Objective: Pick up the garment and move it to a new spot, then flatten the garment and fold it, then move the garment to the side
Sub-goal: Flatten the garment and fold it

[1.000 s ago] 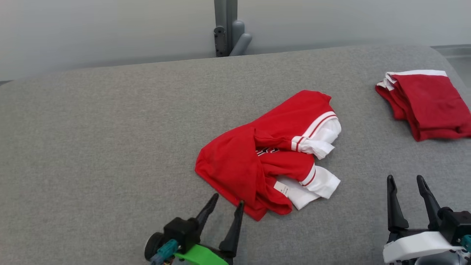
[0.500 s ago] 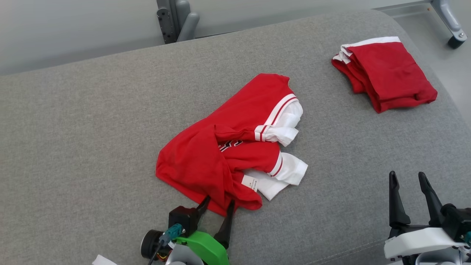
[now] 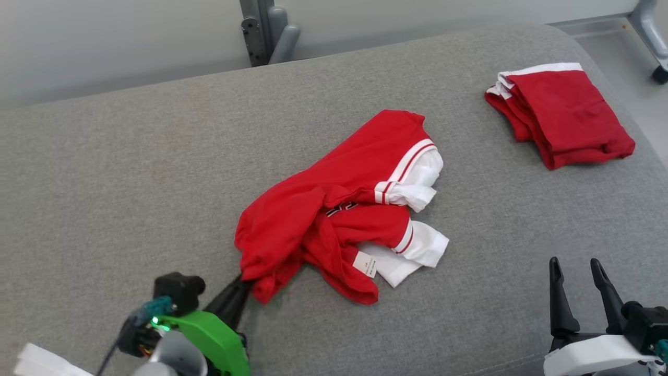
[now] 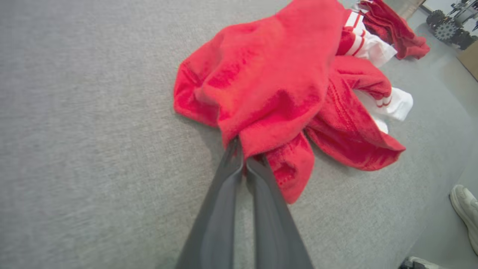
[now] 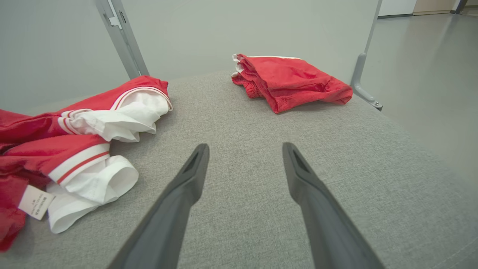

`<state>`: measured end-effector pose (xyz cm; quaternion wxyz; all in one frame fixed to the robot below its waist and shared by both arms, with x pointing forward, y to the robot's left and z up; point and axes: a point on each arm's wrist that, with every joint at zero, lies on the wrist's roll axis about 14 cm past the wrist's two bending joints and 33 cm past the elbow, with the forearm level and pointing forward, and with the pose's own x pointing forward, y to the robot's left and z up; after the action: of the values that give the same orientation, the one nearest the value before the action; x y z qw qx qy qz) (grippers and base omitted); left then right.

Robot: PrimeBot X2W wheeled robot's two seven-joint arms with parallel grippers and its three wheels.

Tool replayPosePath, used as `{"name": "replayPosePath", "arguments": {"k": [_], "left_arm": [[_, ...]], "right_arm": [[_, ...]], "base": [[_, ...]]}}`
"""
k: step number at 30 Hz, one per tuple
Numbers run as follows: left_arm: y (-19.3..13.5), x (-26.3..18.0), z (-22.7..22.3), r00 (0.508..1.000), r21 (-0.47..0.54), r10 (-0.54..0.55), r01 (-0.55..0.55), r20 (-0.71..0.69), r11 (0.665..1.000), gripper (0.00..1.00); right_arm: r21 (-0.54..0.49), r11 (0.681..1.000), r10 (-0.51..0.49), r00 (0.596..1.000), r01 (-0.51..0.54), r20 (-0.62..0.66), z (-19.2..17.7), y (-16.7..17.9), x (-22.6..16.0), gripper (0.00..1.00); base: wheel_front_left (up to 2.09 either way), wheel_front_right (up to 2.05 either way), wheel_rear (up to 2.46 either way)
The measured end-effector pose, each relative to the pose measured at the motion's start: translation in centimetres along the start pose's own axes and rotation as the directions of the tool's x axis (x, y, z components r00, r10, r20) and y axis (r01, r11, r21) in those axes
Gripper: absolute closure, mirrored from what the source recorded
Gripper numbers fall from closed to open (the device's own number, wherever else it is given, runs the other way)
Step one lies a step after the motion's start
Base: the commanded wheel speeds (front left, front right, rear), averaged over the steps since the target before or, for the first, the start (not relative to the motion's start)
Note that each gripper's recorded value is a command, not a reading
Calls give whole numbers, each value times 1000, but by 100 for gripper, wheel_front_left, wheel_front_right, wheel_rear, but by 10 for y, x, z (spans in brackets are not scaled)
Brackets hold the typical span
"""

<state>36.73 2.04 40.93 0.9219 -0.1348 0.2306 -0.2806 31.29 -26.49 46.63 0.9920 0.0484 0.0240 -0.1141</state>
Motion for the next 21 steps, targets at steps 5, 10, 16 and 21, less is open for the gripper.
{"name": "replayPosePath", "arguments": {"k": [5, 10, 16, 21], "left_arm": [[32, -42, 62, 1000, 110, 1, 0, -4, 994, 100], [85, -73, 102, 988, 248, 157, -153, 3, 957, 100], [131, -94, 90, 952, 282, 305, -289, -16, 915, 100], [136, -103, 29, 932, 131, 348, -334, -105, 934, 93]], "right_arm": [[15, 998, 62, 998, -61, -23, -8, 20, 3, 0], [17, 994, 106, 994, -105, -4, -3, 35, 15, 0], [21, 995, 101, 995, -100, -18, -8, 34, 17, 0], [26, 996, 92, 995, -91, -47, -17, 32, 15, 0]], "base": [[0, 0, 0], [0, 0, 0], [0, 0, 0], [0, 0, 0]]}}
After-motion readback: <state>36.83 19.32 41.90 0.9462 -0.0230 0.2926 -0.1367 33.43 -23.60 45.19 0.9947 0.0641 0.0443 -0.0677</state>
